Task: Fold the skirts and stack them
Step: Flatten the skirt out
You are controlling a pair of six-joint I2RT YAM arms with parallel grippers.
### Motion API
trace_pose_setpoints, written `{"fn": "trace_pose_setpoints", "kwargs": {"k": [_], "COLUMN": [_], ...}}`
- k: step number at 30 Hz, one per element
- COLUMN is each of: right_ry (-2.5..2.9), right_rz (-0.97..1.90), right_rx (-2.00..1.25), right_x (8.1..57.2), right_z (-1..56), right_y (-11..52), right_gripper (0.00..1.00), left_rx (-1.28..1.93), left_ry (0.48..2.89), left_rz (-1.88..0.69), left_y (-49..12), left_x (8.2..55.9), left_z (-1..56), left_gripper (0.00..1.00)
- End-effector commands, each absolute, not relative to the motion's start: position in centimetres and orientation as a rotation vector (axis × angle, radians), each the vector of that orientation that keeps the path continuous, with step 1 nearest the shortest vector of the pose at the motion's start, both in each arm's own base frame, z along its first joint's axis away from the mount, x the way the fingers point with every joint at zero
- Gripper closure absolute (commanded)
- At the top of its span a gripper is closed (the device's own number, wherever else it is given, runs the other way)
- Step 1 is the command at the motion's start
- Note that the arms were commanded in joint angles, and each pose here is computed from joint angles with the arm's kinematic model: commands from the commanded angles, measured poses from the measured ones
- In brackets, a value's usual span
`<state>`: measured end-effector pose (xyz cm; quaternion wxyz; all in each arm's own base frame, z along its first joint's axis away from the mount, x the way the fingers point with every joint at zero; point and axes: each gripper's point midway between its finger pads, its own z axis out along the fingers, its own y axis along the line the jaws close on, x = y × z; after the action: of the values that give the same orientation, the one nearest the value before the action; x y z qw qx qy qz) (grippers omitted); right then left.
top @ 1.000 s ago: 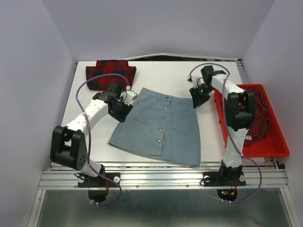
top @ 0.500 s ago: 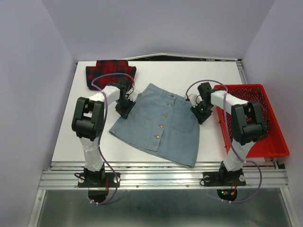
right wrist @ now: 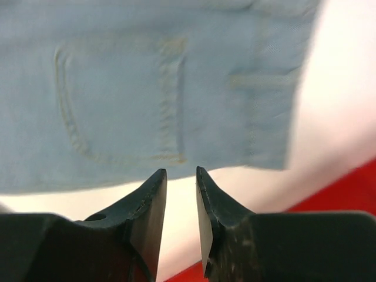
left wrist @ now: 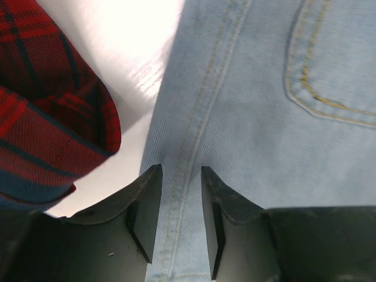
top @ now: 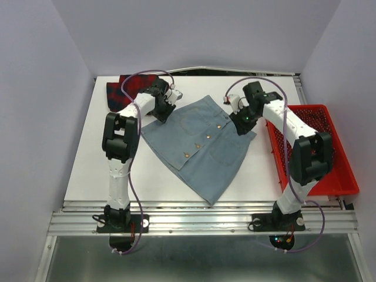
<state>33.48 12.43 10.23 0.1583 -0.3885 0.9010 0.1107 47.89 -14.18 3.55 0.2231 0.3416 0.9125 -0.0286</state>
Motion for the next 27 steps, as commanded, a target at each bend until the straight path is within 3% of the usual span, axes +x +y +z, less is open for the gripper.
{"fn": "trace_pose_setpoints", "kwargs": {"k": [1, 8, 12, 18, 27], "right_ry": [2.523, 2.585, 2.649, 2.725, 2.695], "right_rz": [0.308, 0.173, 0.156, 0.251, 0.507], "right_rx": [-1.086, -1.147, -1.177, -1.333, -1.688], "right_x": [37.8, 39.8, 37.7, 29.9, 18.0], "right_z": [11.2, 5.6, 3.0, 0.9, 0.4], "right_y": [12.8, 11.3, 9.9, 11.0, 20.0], "right_gripper": [0.69, 0.71, 0.72, 0.73, 0.71], "left_rx": [0.906, 0.88, 0.873, 0.872, 0.918], "left_ry": [2.291, 2.402, 2.468, 2.589, 2.59], "left_rz": [-0.229, -0.391, -0.437, -0.508, -0.395], "left_y": [-16.7, -17.7, -17.4, -17.4, -17.5], "left_x": [47.0, 40.1, 37.4, 34.5, 39.1], "left_z": [15.4, 14.1, 11.6, 6.0, 4.0], "left_gripper": [0.55, 0.54, 0.54, 0.54, 0.54]}}
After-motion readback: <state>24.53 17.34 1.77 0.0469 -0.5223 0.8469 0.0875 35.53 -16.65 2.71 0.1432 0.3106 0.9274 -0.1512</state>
